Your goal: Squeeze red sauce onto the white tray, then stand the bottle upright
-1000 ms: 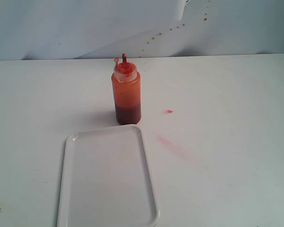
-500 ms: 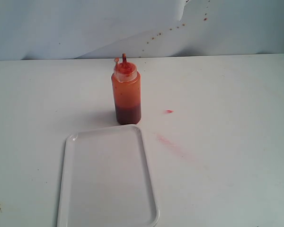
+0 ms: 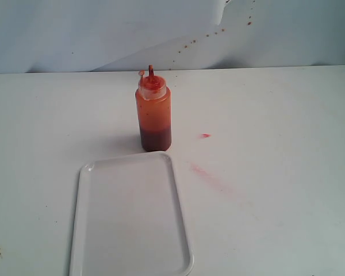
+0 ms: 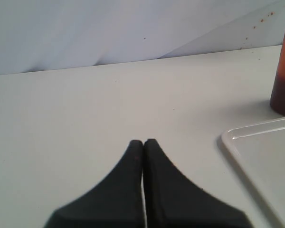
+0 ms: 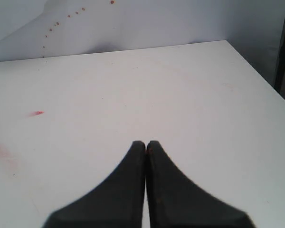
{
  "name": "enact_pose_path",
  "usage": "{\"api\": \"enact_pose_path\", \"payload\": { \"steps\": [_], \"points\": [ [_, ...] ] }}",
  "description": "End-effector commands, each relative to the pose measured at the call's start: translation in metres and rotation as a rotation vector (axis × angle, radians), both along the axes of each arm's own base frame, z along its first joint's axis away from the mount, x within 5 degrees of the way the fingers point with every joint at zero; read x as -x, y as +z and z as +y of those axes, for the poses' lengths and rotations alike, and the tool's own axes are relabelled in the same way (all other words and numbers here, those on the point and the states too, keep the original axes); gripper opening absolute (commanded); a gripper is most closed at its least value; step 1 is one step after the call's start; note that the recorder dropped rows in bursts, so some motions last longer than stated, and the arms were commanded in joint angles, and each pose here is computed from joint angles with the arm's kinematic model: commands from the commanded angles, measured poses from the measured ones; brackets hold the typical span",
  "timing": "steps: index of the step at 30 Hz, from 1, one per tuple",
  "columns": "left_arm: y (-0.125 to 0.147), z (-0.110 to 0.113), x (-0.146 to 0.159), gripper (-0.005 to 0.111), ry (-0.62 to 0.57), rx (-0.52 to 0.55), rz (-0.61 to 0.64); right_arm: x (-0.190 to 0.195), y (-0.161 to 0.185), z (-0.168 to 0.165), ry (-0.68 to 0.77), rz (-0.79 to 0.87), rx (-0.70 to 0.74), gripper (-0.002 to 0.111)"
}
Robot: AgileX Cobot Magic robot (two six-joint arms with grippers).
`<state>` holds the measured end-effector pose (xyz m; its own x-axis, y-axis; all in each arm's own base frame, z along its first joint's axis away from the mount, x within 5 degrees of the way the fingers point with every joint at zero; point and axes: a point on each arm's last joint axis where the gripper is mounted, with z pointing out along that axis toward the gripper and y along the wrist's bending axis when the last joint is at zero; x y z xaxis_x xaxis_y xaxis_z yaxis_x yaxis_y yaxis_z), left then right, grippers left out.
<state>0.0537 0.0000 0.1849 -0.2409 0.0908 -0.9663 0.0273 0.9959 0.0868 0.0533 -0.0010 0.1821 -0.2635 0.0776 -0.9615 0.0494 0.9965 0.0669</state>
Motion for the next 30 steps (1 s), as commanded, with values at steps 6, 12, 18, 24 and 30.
{"api": "enact_pose_path", "payload": {
  "steps": [6,12,18,24,30],
  "points": [
    [-0.0011,-0.0001,-0.0002,0.000,0.000,0.003,-0.006,-0.0002,0.0001,0.0004,0.006,-0.013,-0.002,0.000],
    [-0.0011,-0.0001,-0.0002,0.000,0.000,0.003,-0.006,-0.0002,0.0001,0.0004,0.006,-0.013,-0.002,0.000],
    [-0.0011,-0.0001,-0.0002,0.000,0.000,0.003,-0.006,-0.0002,0.0001,0.0004,0.006,-0.013,-0.002,0.000],
    [-0.0011,0.0006,-0.0002,0.000,0.002,-0.019,-0.007,-0.0002,0.0001,0.0004,0.006,-0.013,-0.002,0.000],
    [0.0004,0.0009,-0.0006,0.000,0.003,-0.034,-0.024,-0.0002,0.0001,0.0004,0.006,-0.013,-0.002,0.000]
  ]
}}
